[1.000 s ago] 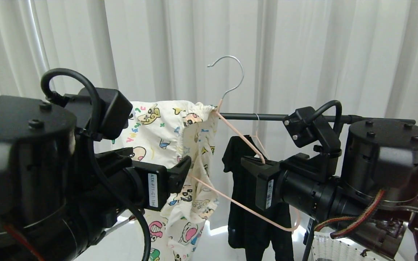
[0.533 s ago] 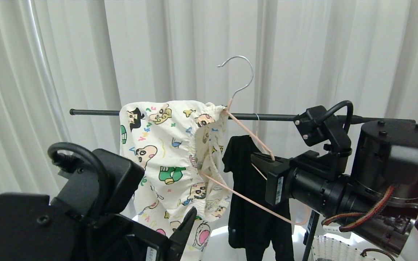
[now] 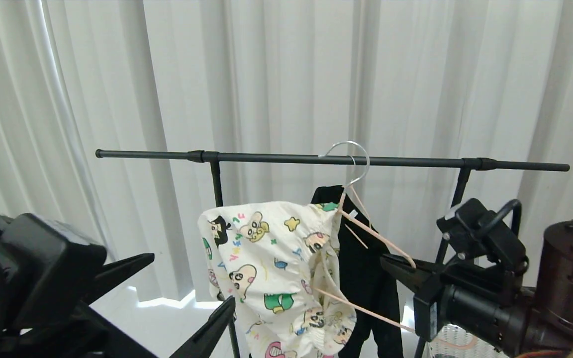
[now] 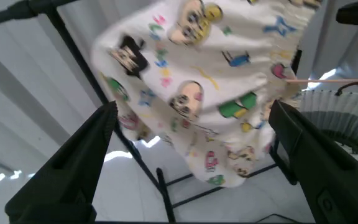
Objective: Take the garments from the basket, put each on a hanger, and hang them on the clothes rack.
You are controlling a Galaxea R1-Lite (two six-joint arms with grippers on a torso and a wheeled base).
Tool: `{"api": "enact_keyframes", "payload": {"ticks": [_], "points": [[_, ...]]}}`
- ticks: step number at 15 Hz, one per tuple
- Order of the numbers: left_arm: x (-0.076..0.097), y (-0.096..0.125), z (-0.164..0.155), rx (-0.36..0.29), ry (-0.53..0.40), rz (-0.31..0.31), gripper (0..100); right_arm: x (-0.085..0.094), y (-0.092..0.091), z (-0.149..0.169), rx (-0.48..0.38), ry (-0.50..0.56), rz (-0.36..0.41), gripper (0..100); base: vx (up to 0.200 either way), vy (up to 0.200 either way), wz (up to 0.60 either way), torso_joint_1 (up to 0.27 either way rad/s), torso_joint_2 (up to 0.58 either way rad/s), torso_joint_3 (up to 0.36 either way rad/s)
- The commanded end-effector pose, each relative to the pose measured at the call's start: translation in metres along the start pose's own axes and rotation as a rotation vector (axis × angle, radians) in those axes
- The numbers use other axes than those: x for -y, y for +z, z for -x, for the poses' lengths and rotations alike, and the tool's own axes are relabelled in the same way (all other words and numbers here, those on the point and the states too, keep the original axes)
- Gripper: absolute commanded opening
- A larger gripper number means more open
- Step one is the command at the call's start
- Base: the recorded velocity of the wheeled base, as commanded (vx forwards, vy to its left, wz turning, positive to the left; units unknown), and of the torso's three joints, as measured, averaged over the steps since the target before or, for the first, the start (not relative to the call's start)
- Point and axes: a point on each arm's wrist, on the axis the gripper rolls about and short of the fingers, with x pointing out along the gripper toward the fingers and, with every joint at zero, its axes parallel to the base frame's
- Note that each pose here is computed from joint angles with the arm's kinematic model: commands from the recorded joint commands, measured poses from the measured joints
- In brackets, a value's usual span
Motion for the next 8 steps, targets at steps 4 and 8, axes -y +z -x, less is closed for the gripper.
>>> {"api": "enact_keyframes", "payload": {"ticks": [4,8], "points": [[-0.019,-0.013,0.027,0.076,-0.237,-0.083,100,-0.009,-0.027,0.048,-0.019,0.19,0.138,0,0.0,0.0,0.0,0.0,0.0,0.0],[-0.01,-0.032,0.025,0.044,-0.529,-0.219,100,-0.025,-0.04,0.06,-0.043,0.307,0.21,0,0.0,0.0,0.0,0.0,0.0,0.0]]}}
